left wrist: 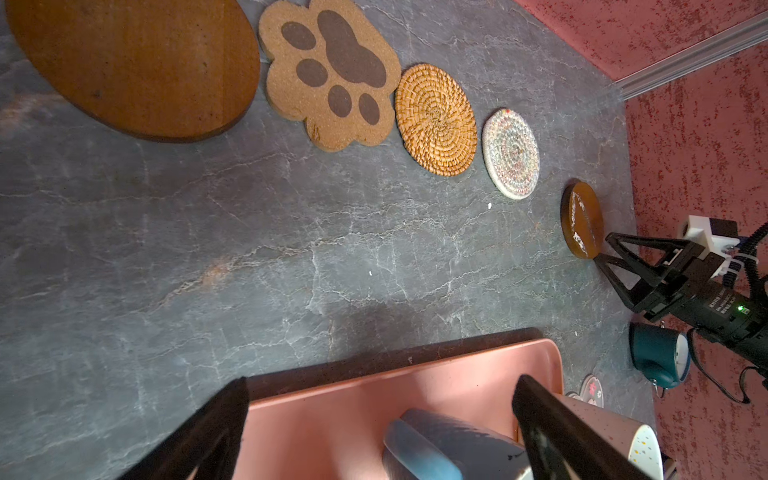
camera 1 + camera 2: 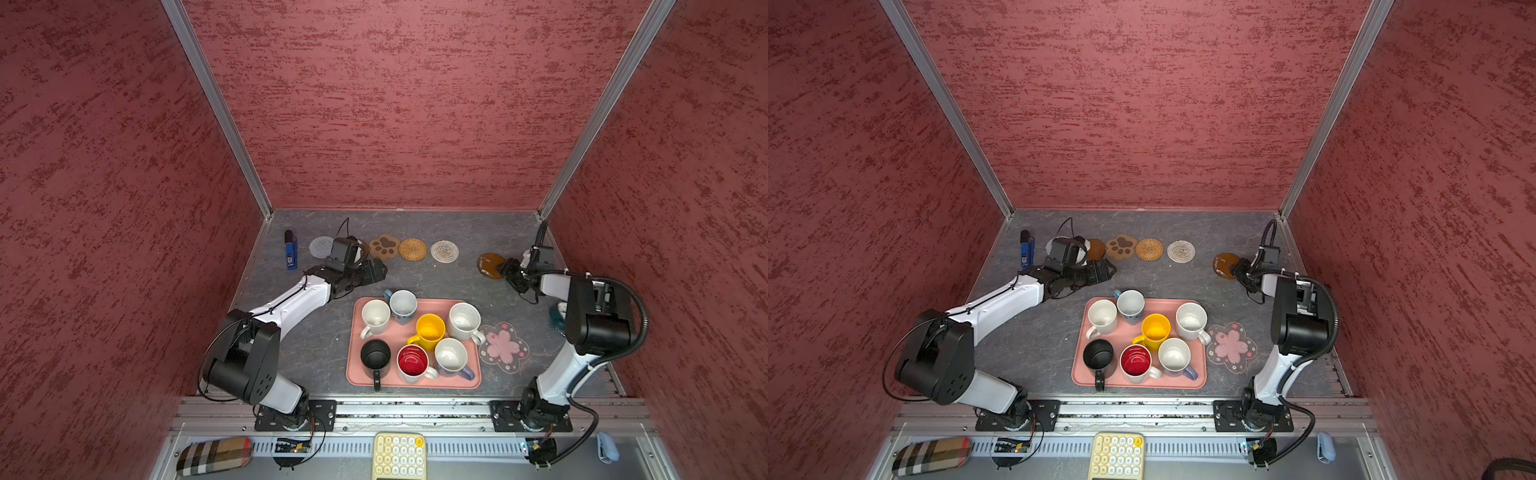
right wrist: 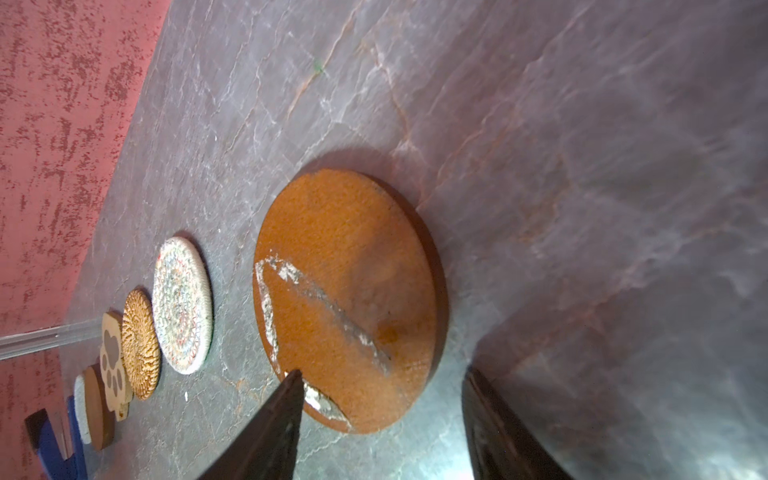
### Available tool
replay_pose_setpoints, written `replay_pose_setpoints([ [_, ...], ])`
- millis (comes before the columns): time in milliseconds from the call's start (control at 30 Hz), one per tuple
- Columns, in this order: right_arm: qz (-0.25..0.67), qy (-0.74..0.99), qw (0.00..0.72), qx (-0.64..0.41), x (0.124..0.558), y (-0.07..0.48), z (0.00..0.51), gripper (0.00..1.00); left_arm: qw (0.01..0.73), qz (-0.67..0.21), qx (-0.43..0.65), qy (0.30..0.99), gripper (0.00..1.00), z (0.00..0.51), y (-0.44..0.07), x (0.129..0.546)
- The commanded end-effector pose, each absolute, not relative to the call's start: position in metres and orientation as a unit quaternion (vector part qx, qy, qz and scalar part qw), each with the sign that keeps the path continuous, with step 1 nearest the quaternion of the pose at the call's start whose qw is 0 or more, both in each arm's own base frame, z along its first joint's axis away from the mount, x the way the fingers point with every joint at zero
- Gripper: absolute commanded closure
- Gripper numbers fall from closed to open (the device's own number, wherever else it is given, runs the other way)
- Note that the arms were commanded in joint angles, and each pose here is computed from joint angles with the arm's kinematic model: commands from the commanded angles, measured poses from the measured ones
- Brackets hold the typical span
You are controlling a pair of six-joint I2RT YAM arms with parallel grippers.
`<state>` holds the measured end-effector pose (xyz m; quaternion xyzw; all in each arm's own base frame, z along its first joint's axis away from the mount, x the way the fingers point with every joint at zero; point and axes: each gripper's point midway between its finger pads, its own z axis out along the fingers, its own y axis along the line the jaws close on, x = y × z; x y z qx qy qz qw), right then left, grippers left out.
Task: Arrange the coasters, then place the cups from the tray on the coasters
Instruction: 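Push the glossy brown coaster with the right gripper toward the coaster row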
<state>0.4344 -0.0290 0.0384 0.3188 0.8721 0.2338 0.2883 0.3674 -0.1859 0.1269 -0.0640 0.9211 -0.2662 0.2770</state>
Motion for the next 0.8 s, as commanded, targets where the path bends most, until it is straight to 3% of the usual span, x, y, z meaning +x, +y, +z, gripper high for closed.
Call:
replay_pose_setpoints([
  [0,0.249,0.872,0.267,0.326,0.431,-0.022,0.024,0.43,0.289,-0.271,-0.066,0.916,0.0,0.134,-0.182,0.368],
  [767,0.282,0.865,0.268,0.318,0.472,0.007,0.02,0.48,0.284,-0.272,-0.085,0.916,0.0,0.127,-0.167,0.374],
])
